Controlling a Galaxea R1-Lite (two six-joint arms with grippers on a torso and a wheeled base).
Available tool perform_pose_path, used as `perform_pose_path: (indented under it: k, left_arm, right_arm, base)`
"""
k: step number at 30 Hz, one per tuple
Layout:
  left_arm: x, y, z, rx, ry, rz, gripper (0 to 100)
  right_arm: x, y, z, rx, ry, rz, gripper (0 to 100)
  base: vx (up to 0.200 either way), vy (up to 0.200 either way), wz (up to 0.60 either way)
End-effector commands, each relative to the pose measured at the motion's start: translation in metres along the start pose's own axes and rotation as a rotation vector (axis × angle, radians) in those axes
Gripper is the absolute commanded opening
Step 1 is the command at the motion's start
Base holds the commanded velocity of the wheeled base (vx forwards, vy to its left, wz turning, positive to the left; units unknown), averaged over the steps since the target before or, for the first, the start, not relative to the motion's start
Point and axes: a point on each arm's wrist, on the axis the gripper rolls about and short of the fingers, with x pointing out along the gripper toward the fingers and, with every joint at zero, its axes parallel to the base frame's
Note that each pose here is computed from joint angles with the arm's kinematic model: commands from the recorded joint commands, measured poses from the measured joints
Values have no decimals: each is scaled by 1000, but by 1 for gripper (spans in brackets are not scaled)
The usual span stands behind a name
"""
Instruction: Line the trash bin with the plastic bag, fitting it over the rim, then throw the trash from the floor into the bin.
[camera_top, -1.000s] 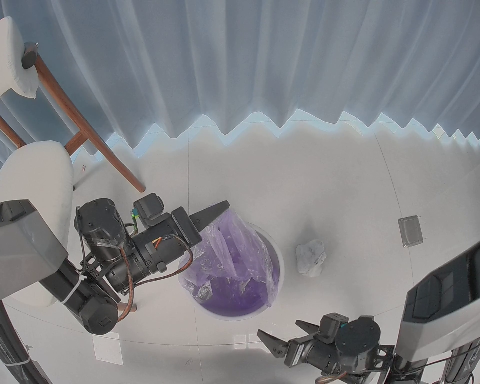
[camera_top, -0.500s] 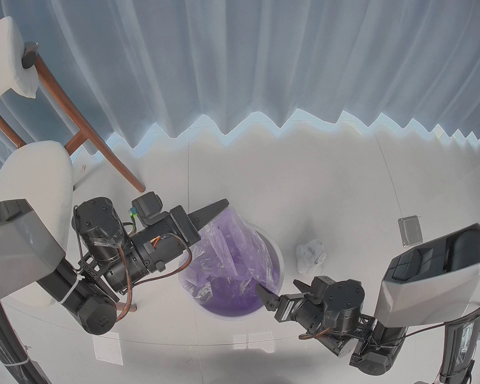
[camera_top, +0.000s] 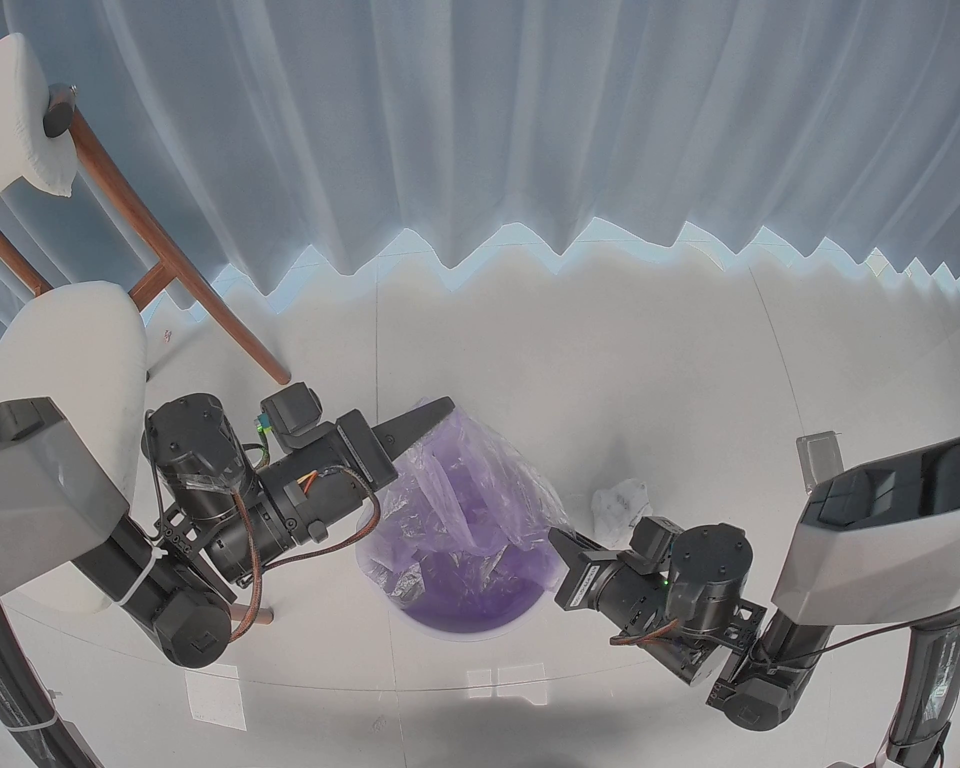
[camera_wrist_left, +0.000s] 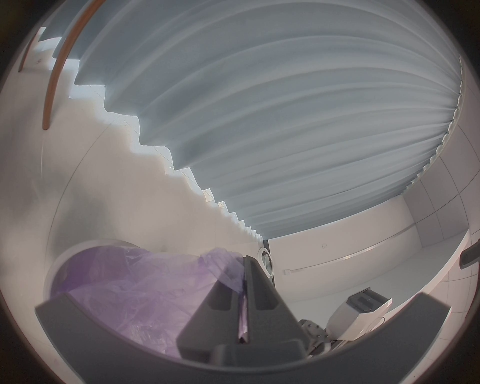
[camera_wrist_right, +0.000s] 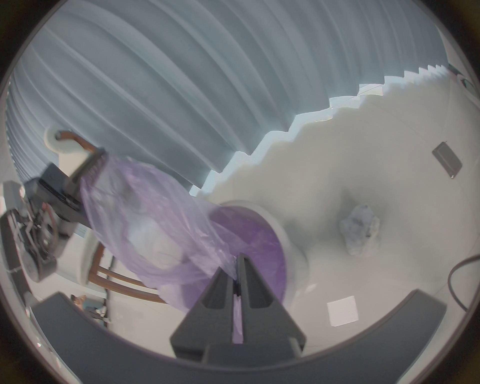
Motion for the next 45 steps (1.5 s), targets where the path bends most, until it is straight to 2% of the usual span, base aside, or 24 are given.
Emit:
perform_pose_path:
  k: [1,2,6,12,15,22,28,32,33,37,38,40,43,44,45]
  left_arm:
    - [-2,-1,3,1,-7,-1,0]
    - [-2,-1,3,1,-8,-2,0]
    - [-14,-2,7,4,20,-12,0]
    - [-30,5,17,12,63,-25,0]
    - [-33,9,21,15,56,-16,0]
    - [-32,18,22,11,66,-6,0]
    - [-28,28,27,13,48,12,0]
    - [-26,33,24,6,53,23,0]
    - [-25,35,23,2,56,28,0]
    - [-24,40,22,-2,60,36,0]
    - [-24,40,22,0,58,35,0]
    - [-24,39,24,2,52,33,0]
    - [-23,39,23,3,54,33,0]
    - [-23,39,24,2,53,32,0]
    - [-23,39,23,3,54,33,0]
  right_arm:
    - [-13,12,40,63,-88,113,0]
    - [-13,12,40,63,-88,113,0]
    - [-14,-11,71,73,-145,119,0]
    - [-14,-36,94,85,-143,174,0]
    - [-5,-46,105,86,-158,190,0]
    - [31,-49,128,161,-137,176,0]
    - [69,-56,137,158,-177,186,0]
    - [84,-61,134,149,-140,169,0]
    - [85,-61,134,151,-135,166,100]
    - [69,-57,136,160,-121,156,100]
    - [40,-52,129,162,-58,131,100]
    - [12,-41,116,164,21,125,100]
    - [-25,-32,91,165,134,124,100]
    - [-26,-32,90,167,141,123,100]
    - [-40,-32,76,167,203,122,100]
  base:
    - [0,0,0]
    - [0,0,0]
    - [0,0,0]
    - [0,0,0]
    - [0,0,0]
    - [0,0,0]
    - [0,0,0]
    - [0,0,0]
    - [0,0,0]
    - [0,0,0]
    - [0,0,0]
    - [0,0,0]
    - [0,0,0]
    - [0,0,0]
    - [0,0,0]
